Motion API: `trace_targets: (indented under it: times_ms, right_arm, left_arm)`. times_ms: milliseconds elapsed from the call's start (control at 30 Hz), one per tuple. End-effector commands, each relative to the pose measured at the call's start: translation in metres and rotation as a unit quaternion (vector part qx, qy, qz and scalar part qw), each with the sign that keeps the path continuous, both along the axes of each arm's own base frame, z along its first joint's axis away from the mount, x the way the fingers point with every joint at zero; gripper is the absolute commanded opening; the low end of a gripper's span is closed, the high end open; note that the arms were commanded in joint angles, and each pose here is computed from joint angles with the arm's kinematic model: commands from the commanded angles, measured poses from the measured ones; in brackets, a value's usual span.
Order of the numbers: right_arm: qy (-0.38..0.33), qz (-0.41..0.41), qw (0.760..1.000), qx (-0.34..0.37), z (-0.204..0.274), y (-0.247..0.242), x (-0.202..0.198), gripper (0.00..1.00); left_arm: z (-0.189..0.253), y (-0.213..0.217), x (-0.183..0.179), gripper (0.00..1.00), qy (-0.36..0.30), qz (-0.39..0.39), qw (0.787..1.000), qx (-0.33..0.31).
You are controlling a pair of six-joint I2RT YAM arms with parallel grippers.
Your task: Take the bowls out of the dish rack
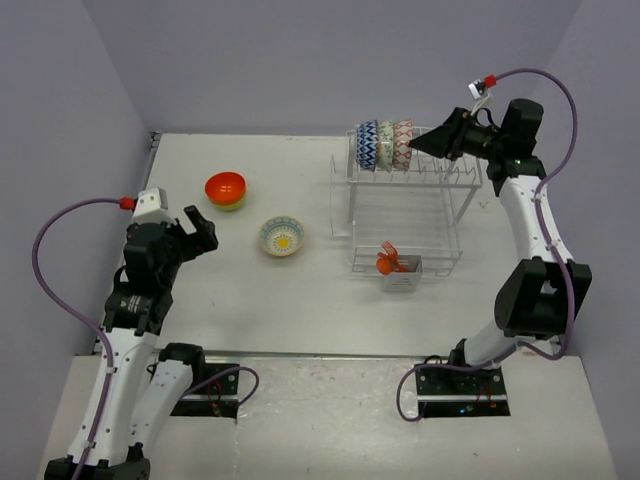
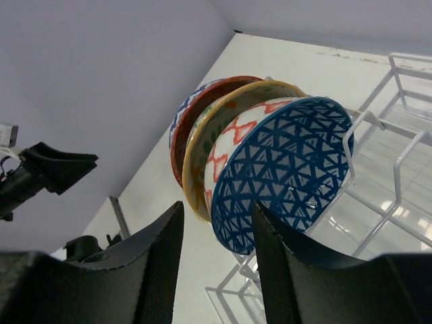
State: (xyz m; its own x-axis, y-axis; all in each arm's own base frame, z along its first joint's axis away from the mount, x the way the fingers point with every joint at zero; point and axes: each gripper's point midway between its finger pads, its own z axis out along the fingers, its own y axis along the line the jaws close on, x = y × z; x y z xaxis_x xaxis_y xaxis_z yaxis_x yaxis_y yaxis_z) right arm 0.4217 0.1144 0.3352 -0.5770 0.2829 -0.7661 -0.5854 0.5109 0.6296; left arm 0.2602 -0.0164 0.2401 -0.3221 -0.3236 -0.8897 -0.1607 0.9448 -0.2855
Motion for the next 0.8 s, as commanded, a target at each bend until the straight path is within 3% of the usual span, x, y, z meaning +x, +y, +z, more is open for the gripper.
trace_targets:
  times_ms: [0,233,533,767]
  right_arm:
    - [-0.018,0.042,0.999,0.024,0.01,0.006,0.002,0.45]
    - [-0.006,0.074,0.997,0.031,-0.002,0.015,0.006,0.43]
    - [-0.009,0.121,0.991,0.063,-0.005,0.027,0.005,0.33]
    - [-0.001,0.125,0.989,0.073,-0.009,0.028,0.005,0.05]
  left_arm:
    - [0.006,-0.004,0.005,1.0,-0.018,-0.017,1.0,0.008]
    - [0.006,-0.006,0.006,1.0,-0.016,-0.021,1.0,0.007]
    - [0.002,-0.008,0.007,1.0,-0.01,-0.027,1.0,0.008]
    - [0.004,-0.008,0.006,1.0,-0.014,-0.027,0.999,0.008]
